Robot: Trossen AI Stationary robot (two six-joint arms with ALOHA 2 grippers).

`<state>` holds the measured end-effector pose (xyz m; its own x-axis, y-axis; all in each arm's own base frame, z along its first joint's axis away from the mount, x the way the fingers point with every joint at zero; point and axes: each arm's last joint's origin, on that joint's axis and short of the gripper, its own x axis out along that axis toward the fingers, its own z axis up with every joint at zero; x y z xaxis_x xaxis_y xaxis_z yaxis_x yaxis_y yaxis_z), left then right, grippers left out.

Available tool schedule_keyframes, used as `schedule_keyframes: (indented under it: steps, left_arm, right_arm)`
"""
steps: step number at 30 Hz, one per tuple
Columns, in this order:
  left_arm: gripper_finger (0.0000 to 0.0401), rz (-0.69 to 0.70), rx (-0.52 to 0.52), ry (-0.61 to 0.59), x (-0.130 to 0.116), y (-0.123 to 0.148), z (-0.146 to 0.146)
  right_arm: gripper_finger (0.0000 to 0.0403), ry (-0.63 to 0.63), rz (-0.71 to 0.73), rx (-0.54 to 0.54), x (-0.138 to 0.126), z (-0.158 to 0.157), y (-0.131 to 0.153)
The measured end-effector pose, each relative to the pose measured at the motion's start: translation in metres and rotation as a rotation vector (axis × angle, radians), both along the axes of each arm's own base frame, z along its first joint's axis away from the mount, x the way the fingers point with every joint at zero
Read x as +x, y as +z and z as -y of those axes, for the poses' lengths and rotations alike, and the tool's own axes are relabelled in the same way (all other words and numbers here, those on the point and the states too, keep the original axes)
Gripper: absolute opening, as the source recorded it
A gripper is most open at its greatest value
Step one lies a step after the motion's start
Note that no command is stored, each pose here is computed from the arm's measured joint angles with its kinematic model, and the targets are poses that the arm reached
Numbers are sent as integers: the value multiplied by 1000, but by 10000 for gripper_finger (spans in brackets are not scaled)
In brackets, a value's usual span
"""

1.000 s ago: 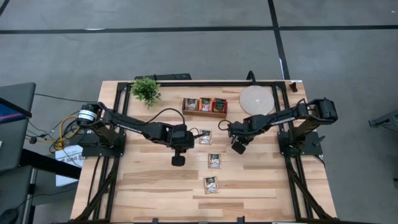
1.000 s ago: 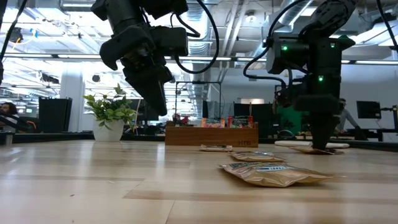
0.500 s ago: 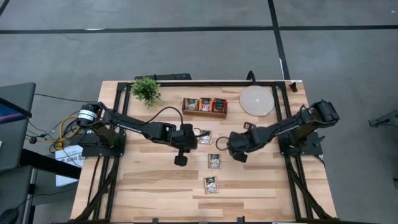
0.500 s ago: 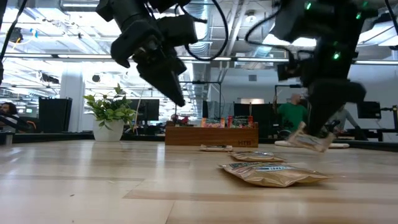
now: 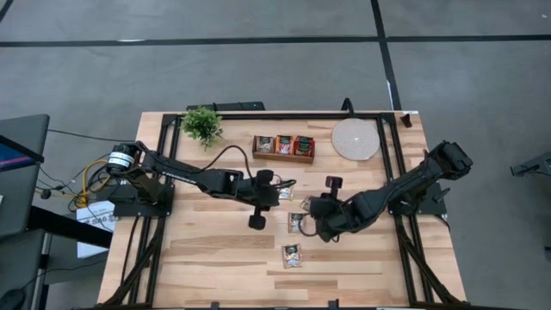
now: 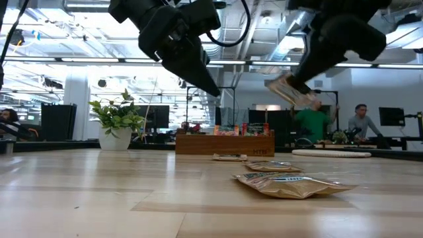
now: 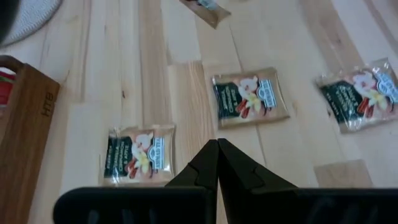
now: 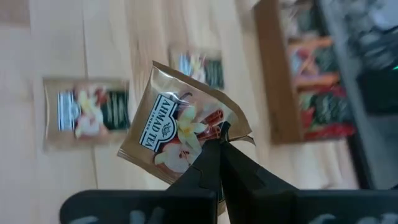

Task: Pick & Place Tea
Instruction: Put the brown tea bag into the left section of the wooden organizer

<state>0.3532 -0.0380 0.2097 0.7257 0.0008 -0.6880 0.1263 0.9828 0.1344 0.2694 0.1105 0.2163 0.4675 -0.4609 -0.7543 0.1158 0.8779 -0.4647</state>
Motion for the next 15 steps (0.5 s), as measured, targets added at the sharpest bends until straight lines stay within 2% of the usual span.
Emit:
schedule_keyframes:
  steps: [6, 15]
  left_arm:
    - [0, 83, -48, 5, 5, 6, 2]
    - [0, 195, -95, 19, 12, 15, 4]
  right_arm:
    - [0, 25, 83, -58, 3, -9, 4]
    - [0, 41, 126, -167, 6, -19, -2]
